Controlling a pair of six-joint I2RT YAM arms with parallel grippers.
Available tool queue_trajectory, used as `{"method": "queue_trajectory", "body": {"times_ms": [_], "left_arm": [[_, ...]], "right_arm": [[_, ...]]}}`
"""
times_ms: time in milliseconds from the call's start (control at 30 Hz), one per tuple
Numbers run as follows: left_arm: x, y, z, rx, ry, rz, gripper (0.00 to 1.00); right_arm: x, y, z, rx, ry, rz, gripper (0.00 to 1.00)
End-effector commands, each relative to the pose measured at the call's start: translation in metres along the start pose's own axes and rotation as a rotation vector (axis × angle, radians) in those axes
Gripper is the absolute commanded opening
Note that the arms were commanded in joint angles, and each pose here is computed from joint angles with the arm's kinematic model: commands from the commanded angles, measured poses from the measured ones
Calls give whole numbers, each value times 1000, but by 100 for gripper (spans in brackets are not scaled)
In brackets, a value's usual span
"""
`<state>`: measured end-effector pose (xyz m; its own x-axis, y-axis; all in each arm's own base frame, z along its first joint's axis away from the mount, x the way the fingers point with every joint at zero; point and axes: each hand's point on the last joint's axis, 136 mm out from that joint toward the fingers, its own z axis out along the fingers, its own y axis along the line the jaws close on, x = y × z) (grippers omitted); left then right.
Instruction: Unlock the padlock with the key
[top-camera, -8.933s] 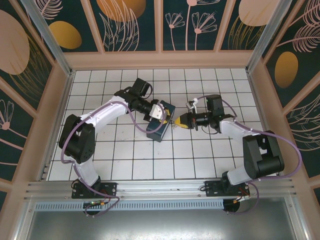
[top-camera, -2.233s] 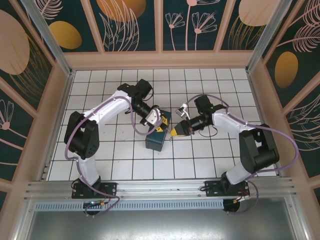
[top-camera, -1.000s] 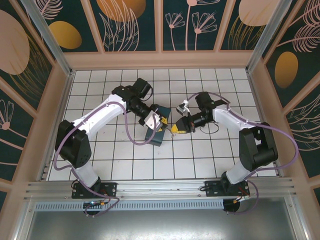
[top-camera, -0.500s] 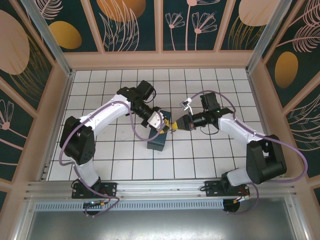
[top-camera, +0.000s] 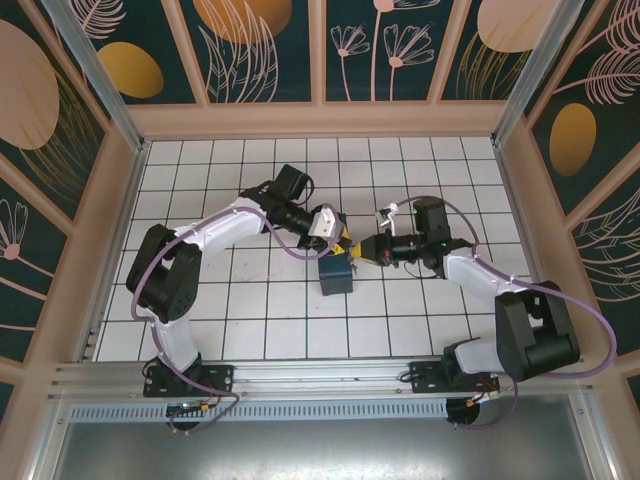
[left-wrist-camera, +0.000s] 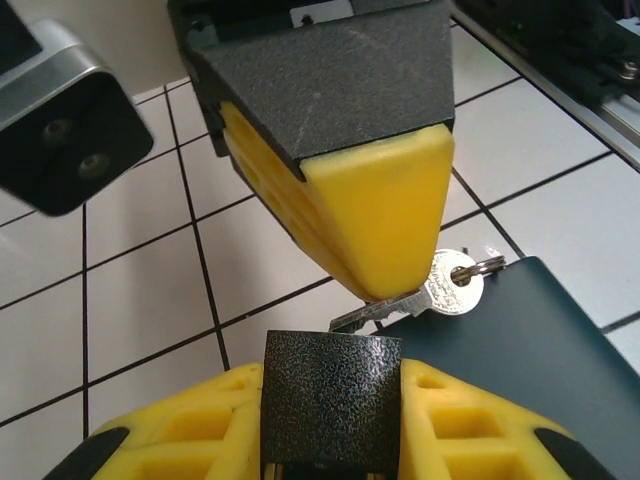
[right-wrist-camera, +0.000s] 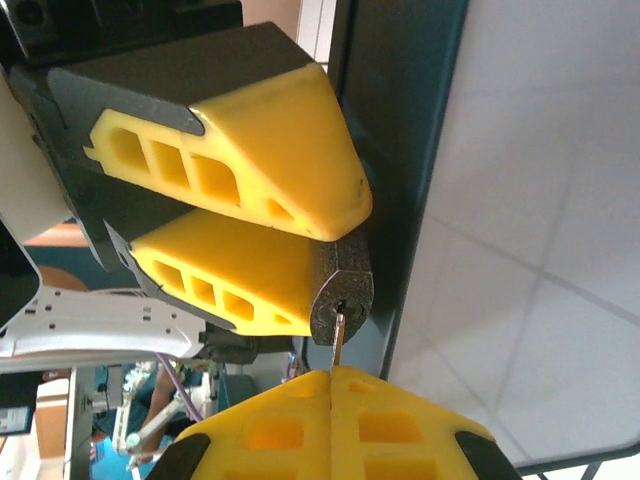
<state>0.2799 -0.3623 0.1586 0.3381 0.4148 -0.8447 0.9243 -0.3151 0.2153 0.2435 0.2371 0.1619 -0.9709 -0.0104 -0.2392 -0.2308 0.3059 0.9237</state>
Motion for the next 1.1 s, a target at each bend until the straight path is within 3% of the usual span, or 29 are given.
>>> {"method": "queue_trajectory", "body": {"times_ms": [0, 300, 533, 733, 867, 967, 1067], "left_arm": [[-35, 12, -15, -54, -87, 66, 19], [-45, -13, -23, 52, -107, 111, 20], [9, 13, -8, -45, 69, -20, 26], [11, 17, 0, -59, 9, -48, 45], [2, 23, -3, -69, -22, -58, 51], [-26, 28, -21, -73, -104, -59, 52], [-46, 21, -34, 6, -174, -98, 52]], "right_arm": [[-12, 17, -10, -39, -63, -45, 0], [-9, 14, -18, -51, -17, -57, 0], [-12, 12, -27, -35, -45, -75, 0], [-17, 17, -26, -38, -51, -105, 0], [-12, 22, -24, -48, -31, -135, 0], [-7, 21, -19, -34, -3, -164, 0], [-8, 22, -18, -31, 0, -193, 0]]}}
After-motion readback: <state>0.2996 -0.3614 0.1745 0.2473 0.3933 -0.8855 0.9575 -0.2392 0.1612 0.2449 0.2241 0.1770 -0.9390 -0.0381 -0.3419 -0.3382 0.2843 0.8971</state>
